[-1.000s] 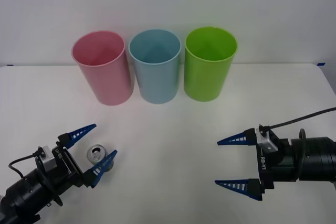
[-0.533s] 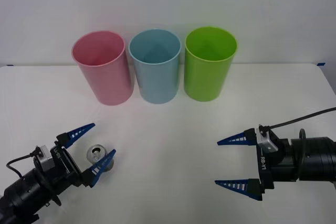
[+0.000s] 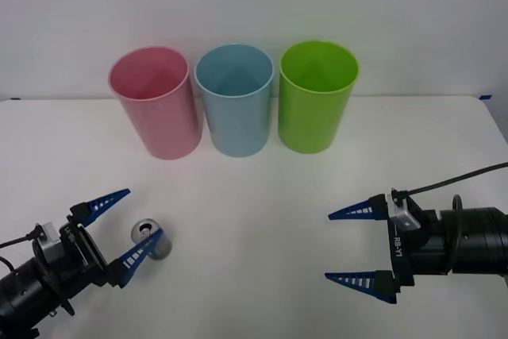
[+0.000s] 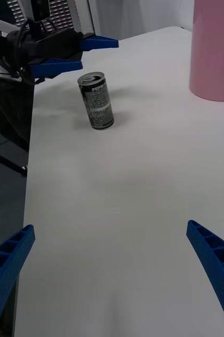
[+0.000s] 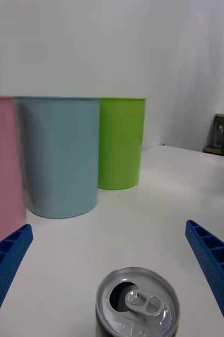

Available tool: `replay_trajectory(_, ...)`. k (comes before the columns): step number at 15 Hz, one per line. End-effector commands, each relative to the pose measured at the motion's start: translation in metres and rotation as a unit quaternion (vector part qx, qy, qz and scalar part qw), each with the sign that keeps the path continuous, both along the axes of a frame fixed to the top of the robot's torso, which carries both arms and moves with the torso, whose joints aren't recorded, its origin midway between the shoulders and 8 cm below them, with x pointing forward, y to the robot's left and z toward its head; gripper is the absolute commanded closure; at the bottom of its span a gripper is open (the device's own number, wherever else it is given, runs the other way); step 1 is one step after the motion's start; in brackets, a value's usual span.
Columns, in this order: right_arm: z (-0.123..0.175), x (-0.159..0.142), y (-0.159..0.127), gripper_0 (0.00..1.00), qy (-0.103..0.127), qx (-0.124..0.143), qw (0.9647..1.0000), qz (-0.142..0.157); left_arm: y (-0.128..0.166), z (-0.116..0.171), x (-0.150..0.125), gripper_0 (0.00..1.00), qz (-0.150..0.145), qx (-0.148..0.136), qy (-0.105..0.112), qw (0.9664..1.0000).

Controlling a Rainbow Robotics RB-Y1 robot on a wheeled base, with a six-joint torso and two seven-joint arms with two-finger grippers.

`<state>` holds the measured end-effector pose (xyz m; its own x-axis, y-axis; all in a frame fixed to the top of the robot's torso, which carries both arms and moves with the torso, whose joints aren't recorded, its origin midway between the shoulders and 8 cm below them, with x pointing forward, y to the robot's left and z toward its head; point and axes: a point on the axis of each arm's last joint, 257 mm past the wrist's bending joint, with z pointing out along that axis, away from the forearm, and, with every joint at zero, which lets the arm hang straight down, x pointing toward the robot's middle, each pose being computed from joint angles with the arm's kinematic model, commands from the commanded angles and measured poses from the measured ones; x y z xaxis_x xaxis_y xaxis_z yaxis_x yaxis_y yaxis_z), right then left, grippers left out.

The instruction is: Put cans in the blue bin and PET bottles in the pink bin and trash in the green bin.

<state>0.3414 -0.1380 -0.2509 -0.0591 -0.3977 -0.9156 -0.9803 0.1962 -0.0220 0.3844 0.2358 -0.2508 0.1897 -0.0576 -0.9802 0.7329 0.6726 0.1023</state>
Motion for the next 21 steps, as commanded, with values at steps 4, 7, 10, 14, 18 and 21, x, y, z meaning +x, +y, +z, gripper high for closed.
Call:
replay_trajectory(4,0.000,0.000,0.000,0.00,0.000,0.000,1.0000,0.000,0.014,0.001,-0.012,0.00,-0.003,0.002,0.016,0.9999)
replay_trajectory(7,0.000,0.000,0.000,0.00,0.000,0.000,1.0000,0.000,0.018,0.002,-0.018,0.00,-0.007,0.004,0.019,0.9998)
replay_trajectory(10,0.000,0.000,0.000,0.00,0.000,0.000,1.0000,0.000,0.022,0.001,-0.021,0.00,-0.007,0.006,0.020,0.9997)
replay_trajectory(14,0.000,0.000,0.000,0.00,0.000,0.000,1.0000,0.000,0.029,-0.002,-0.024,0.00,-0.005,0.018,0.024,0.9995)
replay_trajectory(18,0.000,0.000,0.000,0.00,0.000,0.000,1.0000,0.000,0.033,-0.005,-0.025,0.00,-0.007,0.029,0.028,0.9992)
replay_trajectory(21,0.000,0.000,0.000,0.00,0.000,0.000,1.0000,0.000,0.035,-0.010,-0.027,0.00,-0.010,0.039,0.035,0.9986)
